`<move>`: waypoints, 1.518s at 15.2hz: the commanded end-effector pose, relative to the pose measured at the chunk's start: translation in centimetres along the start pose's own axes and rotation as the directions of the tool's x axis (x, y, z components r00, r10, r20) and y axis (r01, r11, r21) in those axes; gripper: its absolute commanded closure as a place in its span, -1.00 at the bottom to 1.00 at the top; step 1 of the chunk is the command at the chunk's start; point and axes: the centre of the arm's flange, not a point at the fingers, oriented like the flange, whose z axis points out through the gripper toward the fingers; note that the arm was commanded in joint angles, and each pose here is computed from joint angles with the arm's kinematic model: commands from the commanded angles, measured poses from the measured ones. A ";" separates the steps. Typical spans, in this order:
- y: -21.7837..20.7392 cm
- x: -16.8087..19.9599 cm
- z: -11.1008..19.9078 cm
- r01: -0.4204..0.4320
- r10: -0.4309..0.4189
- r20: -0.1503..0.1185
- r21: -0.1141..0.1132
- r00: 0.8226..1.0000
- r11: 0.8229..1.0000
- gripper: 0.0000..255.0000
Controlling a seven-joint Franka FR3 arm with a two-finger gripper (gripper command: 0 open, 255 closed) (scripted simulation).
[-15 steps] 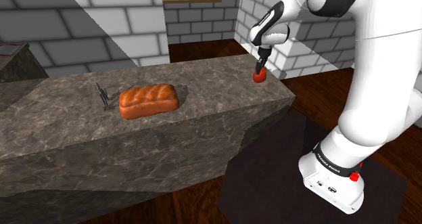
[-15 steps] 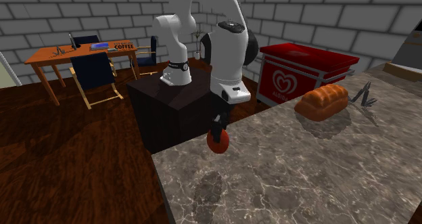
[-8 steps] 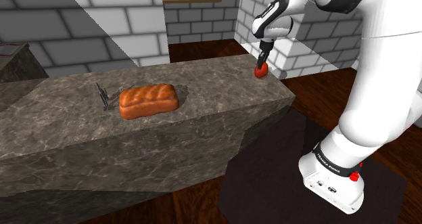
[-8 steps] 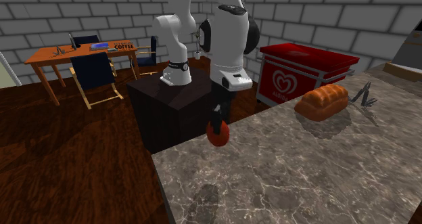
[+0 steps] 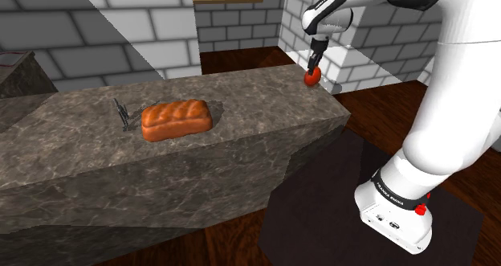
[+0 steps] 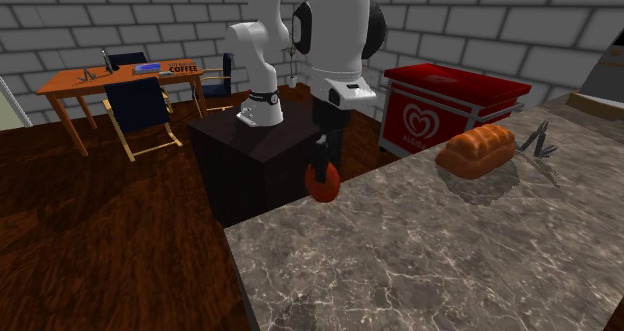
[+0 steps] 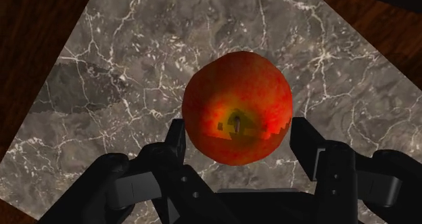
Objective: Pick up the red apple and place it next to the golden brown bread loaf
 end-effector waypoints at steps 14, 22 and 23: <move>-2.0 0.9 -6.9 0.000 0.000 0.000 0.000 1.000 1.000 1.00; -11.5 5.5 -7.6 0.000 0.000 0.000 0.000 1.000 1.000 1.00; -12.7 6.1 -7.7 0.000 0.000 0.000 0.000 1.000 1.000 1.00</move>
